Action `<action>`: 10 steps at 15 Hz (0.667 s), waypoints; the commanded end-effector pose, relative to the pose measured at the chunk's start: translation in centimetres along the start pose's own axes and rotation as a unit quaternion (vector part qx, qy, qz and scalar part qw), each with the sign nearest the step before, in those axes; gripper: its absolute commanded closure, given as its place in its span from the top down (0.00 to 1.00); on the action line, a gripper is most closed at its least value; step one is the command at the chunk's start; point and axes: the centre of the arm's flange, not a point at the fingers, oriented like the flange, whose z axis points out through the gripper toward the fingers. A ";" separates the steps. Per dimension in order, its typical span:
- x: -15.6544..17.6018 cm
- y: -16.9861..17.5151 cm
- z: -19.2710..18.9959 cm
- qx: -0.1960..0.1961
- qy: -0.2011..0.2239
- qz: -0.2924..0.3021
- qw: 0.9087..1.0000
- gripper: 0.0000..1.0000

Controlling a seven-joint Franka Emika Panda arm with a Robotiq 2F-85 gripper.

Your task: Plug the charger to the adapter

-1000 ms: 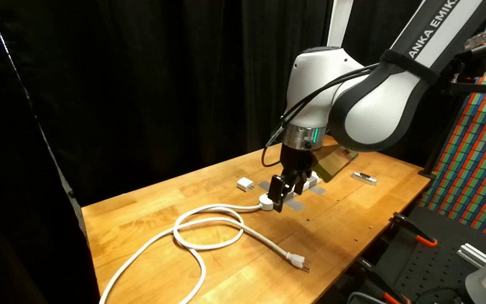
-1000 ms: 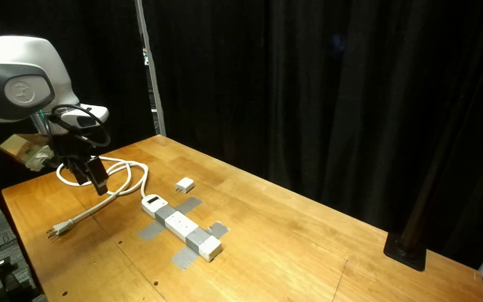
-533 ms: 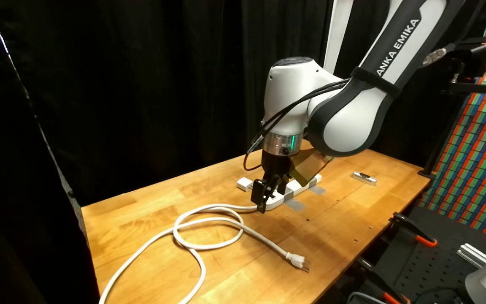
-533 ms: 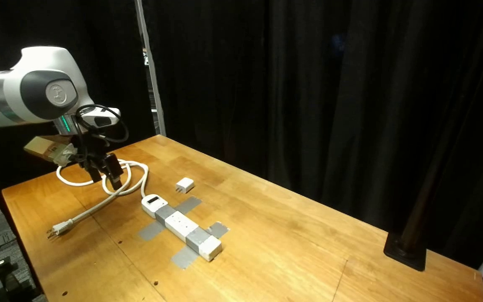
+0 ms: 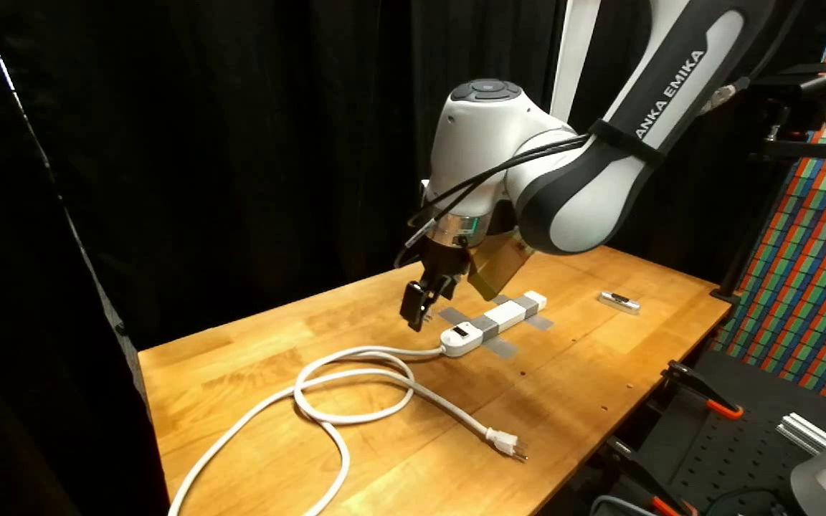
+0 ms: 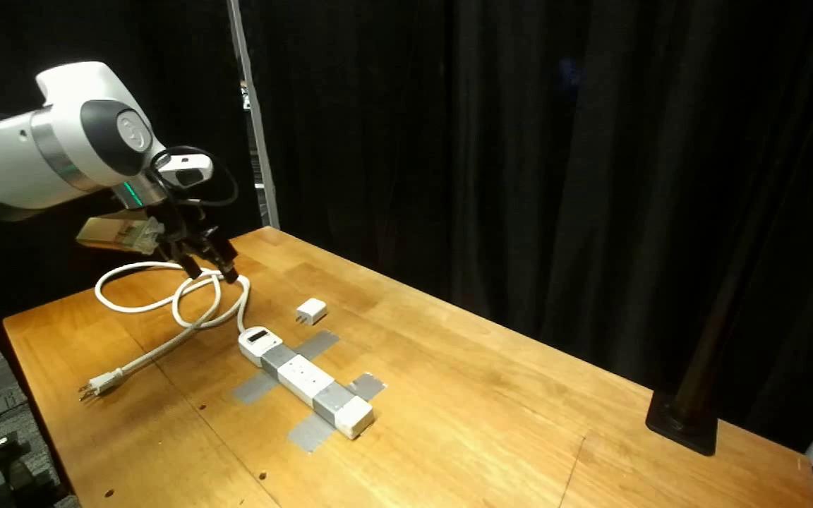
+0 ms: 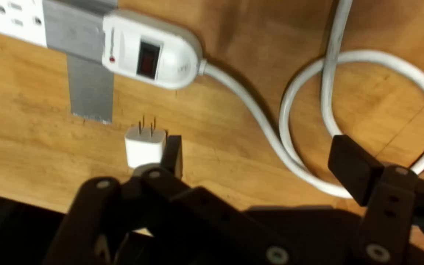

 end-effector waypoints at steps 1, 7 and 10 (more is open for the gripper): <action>6.6 -1.7 3.1 -0.016 0.045 0.000 0.999 1.00; 9.0 -0.8 9.7 -0.087 -0.011 0.059 0.994 1.00; 8.4 0.0 12.3 -0.091 -0.068 0.099 0.989 0.74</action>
